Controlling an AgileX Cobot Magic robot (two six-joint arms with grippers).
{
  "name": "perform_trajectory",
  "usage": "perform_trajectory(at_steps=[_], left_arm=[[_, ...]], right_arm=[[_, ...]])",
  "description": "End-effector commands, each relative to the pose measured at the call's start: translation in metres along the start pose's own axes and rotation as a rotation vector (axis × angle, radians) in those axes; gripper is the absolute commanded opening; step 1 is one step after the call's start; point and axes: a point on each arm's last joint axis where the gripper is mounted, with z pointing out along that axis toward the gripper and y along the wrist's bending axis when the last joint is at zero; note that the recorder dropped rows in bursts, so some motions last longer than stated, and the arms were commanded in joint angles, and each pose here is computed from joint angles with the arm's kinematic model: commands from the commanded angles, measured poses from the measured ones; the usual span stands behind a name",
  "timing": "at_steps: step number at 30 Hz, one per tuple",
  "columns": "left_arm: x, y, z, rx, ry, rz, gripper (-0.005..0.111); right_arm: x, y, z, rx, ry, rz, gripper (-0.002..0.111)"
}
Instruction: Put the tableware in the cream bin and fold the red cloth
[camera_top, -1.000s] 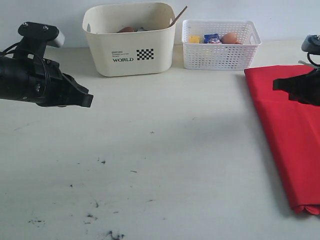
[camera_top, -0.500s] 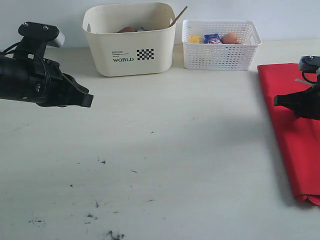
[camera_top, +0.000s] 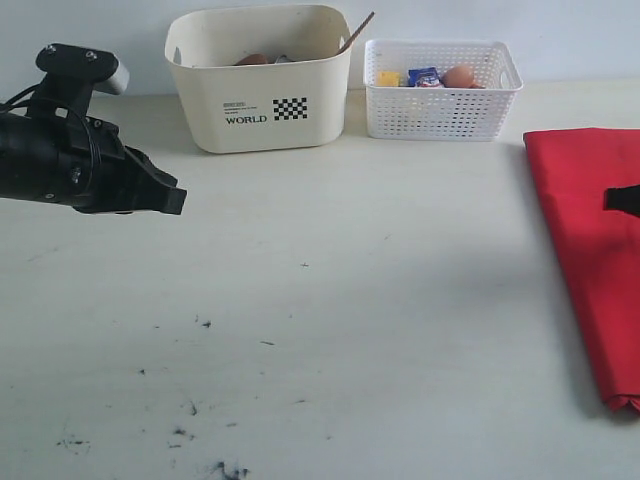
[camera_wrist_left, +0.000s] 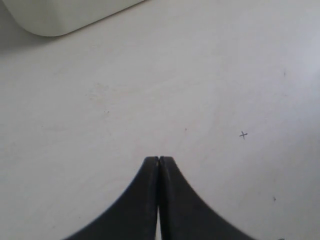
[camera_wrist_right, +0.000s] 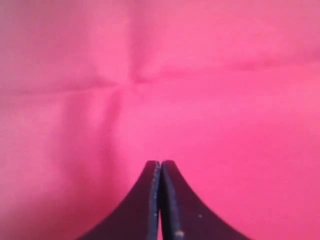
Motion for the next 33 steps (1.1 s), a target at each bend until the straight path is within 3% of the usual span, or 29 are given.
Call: perform_trajectory(at_steps=[1,8,10,13,16,20,23,28,33], left_arm=[[0.000,0.000,-0.002,-0.002,-0.006,-0.012,0.002],[0.000,0.000,-0.002,0.002,-0.004,-0.012,0.002],[0.000,-0.001,-0.002,0.004,-0.003,-0.012,0.002],[0.000,-0.001,-0.002,0.004,-0.003,-0.012,0.002],[0.000,-0.001,-0.002,0.004,-0.003,-0.012,0.002],[0.000,0.000,-0.002,0.001,-0.005,-0.012,0.002],[0.000,0.000,-0.002,0.001,-0.005,-0.012,0.002],[0.000,0.000,-0.002,0.001,-0.005,-0.012,0.002],[0.000,0.000,-0.002,0.001,-0.005,-0.012,0.002]], right_arm=[[0.008,-0.013,-0.005,0.103,0.006,0.024,0.000],[0.025,-0.008,0.037,0.127,0.114,-0.037,0.000],[0.009,0.002,0.052,0.047,0.086,-0.117,0.000],[-0.015,0.011,0.062,0.000,0.032,-0.107,0.000],[-0.043,0.029,0.074,-0.147,-0.027,-0.217,0.000],[-0.058,0.037,0.081,-0.205,-0.060,-0.208,0.000],[-0.068,0.032,0.078,-0.141,-0.095,-0.196,0.000],[-0.081,-0.004,0.065,0.124,-0.119,0.012,0.000],[-0.075,-0.027,0.072,0.120,-0.075,0.088,0.000]])
